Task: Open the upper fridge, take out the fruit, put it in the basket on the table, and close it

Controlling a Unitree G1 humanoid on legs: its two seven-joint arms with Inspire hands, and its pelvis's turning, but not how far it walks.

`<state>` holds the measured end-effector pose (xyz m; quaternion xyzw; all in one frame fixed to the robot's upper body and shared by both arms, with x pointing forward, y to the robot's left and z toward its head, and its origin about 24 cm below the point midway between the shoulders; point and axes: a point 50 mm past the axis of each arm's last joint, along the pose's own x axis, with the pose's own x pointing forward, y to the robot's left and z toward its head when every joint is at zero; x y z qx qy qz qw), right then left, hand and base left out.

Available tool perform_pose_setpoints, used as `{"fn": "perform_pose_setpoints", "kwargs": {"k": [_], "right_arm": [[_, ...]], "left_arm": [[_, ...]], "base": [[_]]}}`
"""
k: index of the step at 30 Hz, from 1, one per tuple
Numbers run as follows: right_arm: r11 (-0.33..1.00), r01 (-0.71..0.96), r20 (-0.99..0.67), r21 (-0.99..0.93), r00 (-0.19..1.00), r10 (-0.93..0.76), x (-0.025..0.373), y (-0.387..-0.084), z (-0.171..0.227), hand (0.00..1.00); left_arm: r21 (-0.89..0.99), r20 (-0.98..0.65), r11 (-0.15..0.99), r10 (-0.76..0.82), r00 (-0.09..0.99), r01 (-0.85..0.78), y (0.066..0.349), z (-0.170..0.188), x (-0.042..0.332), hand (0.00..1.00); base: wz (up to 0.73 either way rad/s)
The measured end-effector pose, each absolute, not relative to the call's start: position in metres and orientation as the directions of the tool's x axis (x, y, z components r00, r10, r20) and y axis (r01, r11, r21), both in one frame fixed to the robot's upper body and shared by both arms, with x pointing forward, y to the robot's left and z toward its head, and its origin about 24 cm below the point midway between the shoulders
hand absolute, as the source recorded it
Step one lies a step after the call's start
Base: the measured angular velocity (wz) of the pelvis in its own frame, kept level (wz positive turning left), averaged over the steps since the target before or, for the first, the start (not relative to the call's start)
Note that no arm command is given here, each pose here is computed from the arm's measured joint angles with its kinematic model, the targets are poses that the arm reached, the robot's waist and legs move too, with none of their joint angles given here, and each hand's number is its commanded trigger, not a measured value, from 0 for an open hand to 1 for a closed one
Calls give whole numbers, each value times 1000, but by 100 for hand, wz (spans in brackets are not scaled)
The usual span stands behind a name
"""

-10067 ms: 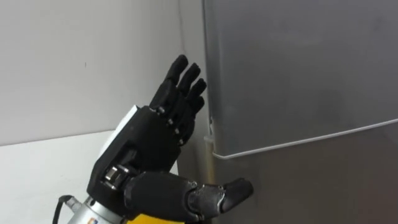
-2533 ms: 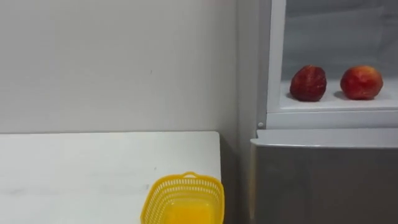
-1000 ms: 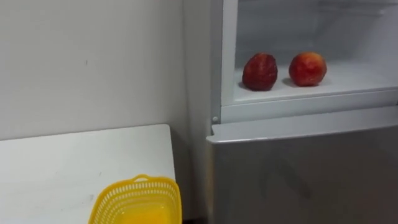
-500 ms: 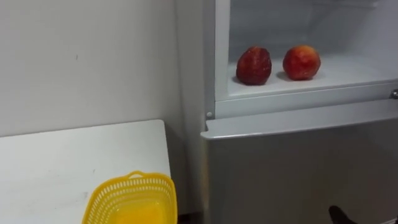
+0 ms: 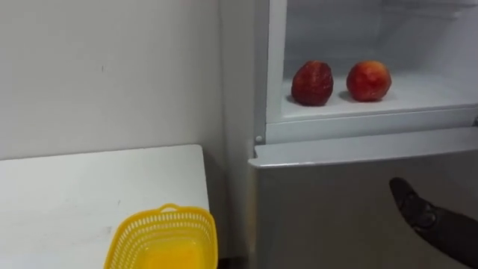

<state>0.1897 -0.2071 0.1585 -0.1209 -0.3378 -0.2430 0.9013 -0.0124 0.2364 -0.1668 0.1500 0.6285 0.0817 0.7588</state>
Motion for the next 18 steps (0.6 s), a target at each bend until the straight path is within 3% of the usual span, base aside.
{"fn": "perform_pose_setpoints", "kwargs": {"k": [7,18], "right_arm": [[895,446,736,26,598,-319,205,-204,186,0],[896,444,692,6,645,-324,243,-220,187,0]], "left_arm": [[338,-931,932,311,191,131,244,-166,-10,0],[323,-942,922,293,162,212,246,-166,-6,0]], "base": [[12],[11]]}}
